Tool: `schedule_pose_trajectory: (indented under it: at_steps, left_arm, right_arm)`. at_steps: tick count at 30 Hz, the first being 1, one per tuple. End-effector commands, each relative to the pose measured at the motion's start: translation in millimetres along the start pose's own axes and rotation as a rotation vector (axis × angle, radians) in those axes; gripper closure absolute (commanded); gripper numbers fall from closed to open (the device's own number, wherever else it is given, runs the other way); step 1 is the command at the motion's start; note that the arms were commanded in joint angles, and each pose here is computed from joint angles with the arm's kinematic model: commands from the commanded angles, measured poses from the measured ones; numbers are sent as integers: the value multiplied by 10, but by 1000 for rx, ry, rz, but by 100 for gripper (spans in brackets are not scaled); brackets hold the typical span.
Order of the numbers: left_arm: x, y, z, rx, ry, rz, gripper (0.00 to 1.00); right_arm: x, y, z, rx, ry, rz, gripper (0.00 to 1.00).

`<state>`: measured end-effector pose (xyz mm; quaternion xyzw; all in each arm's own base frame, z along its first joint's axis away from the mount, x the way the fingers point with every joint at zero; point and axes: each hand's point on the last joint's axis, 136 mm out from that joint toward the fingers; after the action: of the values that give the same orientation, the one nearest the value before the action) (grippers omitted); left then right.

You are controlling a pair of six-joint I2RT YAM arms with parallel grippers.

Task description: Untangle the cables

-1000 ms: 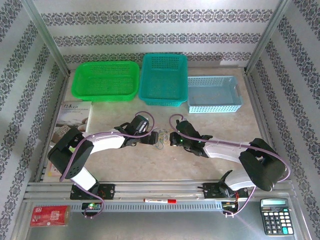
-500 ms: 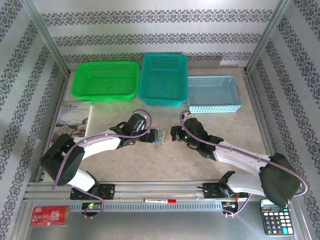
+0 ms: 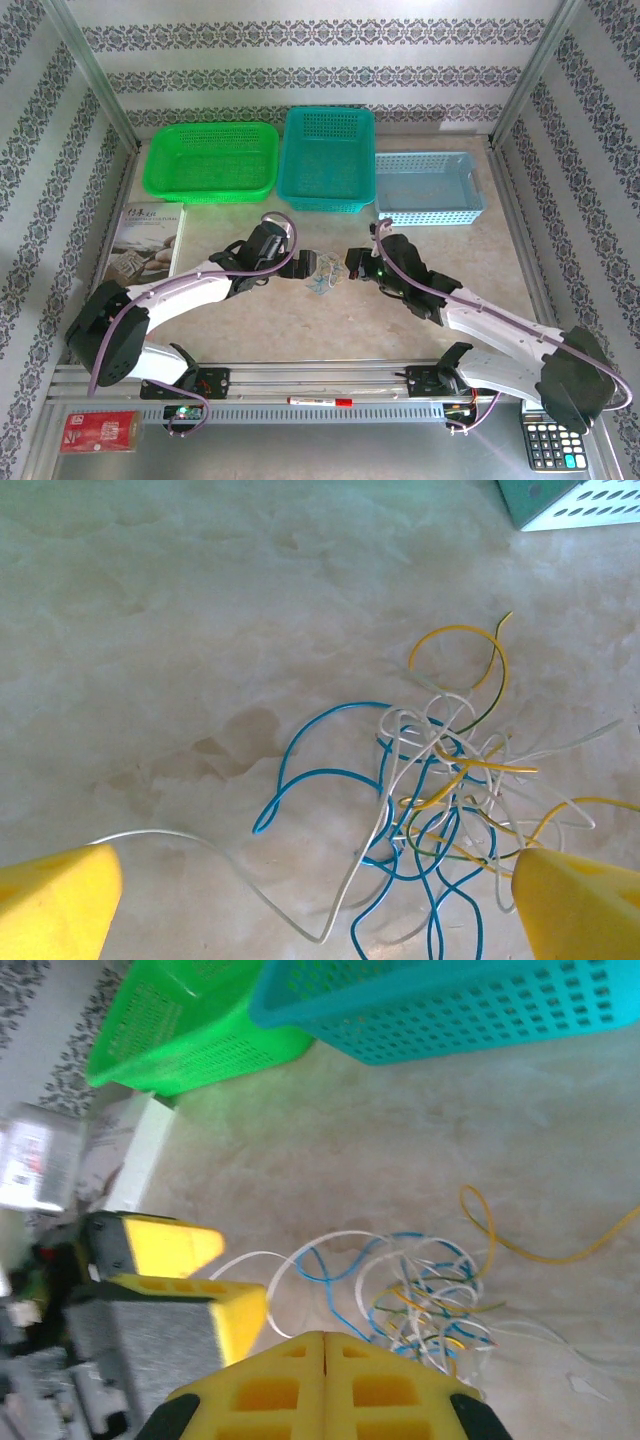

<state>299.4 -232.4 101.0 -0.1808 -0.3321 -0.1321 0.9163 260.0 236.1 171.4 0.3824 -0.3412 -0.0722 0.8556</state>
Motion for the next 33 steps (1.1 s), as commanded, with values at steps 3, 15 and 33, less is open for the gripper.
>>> schedule_pose_trajectory:
  at_steps: [3,15,33]
  left_arm:
    - [64,-53,97,-8,-9,-24,0]
    - [134,-22,244,4,-59,-72,0]
    - [72,233,367,98,-93,1,0]
  right_arm:
    - [344,530,224,123,-54,55,100]
    - [826,1228,611,246,-143,164,100]
    - [-62,-5,-226,-124,138,271,49]
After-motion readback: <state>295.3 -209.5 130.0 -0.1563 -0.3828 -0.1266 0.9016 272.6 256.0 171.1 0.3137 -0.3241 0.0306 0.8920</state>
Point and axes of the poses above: each hand's point on the last joint's axis, 136 mm out from that joint toward the fingers, its own z axis back along the fingers, its own y axis along the line the jaws close on, x = y × z, and after that the axes turned 9 degrees about -z, right-handed
